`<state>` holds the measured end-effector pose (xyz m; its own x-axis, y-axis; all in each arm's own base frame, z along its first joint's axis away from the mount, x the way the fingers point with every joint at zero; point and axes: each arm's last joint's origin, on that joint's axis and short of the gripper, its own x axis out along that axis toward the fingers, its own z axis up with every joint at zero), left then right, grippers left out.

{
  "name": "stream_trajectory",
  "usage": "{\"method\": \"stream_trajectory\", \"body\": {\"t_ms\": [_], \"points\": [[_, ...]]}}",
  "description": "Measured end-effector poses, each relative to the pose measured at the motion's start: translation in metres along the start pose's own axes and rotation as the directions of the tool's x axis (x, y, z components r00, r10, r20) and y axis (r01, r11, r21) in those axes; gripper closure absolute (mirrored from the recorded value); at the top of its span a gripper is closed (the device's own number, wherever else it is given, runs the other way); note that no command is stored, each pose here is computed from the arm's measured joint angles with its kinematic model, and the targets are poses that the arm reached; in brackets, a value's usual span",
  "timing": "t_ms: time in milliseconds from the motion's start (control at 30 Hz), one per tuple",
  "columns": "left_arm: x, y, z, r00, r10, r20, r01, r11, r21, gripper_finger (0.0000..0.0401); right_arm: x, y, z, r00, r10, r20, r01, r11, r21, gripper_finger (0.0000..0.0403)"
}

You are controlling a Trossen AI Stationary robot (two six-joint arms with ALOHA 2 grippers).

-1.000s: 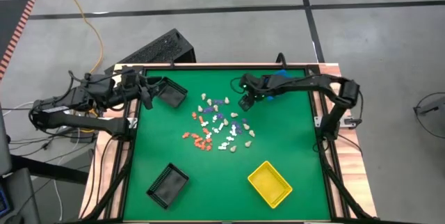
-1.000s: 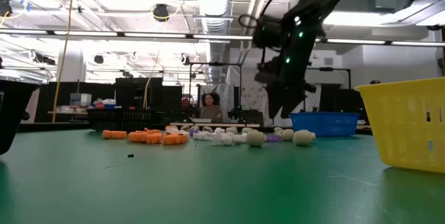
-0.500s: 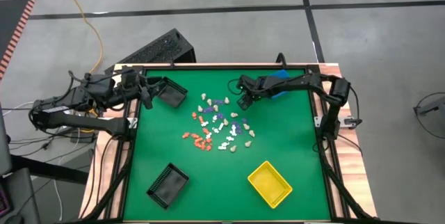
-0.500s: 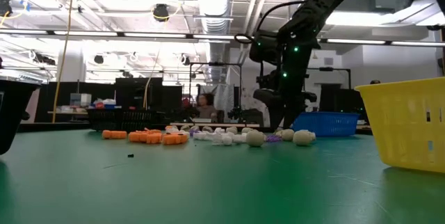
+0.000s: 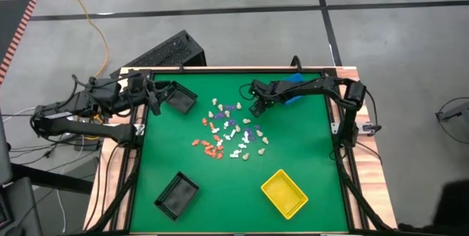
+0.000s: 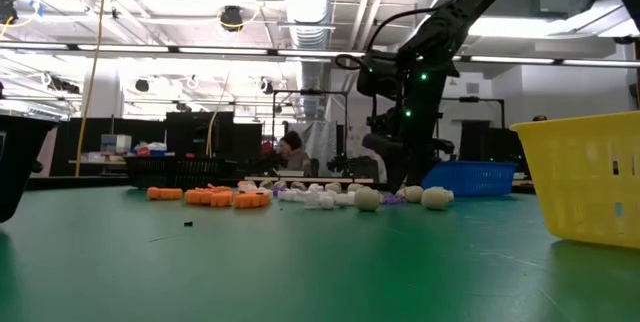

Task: Sort Halloween decoration
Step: Put the skull toy into the blue basket

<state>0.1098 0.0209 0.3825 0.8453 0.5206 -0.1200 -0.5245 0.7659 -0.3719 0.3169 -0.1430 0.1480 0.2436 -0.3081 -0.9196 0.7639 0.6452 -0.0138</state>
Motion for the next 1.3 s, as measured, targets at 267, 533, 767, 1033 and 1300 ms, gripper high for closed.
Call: {"method": "stream_trajectory", "body": {"t_ms": [267, 533, 767, 1033, 1300], "points": [[0.000, 0.001, -0.001, 1.000, 0.007, -0.014, -0.007, 1.000, 0.009, 0.0229, 0.001, 0.000, -0.001, 1.000, 0.003, -0.007, -0.002, 0.999, 0.044, 0.0275], [0.000, 0.001, -0.001, 1.000, 0.009, -0.013, -0.009, 1.000, 0.020, 0.0229, -0.003, 0.005, 0.001, 1.000, 0.005, -0.011, -0.004, 1.000, 0.029, 0.0290], [0.000, 0.001, -0.001, 1.000, 0.010, -0.013, -0.010, 1.000, 0.021, 0.0229, -0.030, 0.012, 0.021, 0.999, 0.040, 0.031, -0.040, 0.999, -0.009, 0.0289], [0.000, 0.001, -0.002, 1.000, 0.011, -0.016, -0.011, 1.000, 0.024, 0.0229, -0.076, -0.010, 0.030, 0.996, 0.038, 0.080, -0.040, 0.999, 0.026, 0.0284], [0.000, 0.001, -0.002, 1.000, 0.030, -0.008, -0.030, 0.999, 0.023, 0.0229, -0.106, -0.060, 0.018, 0.985, -0.167, -0.039, 0.171, 0.978, 0.119, 0.0282]]}}
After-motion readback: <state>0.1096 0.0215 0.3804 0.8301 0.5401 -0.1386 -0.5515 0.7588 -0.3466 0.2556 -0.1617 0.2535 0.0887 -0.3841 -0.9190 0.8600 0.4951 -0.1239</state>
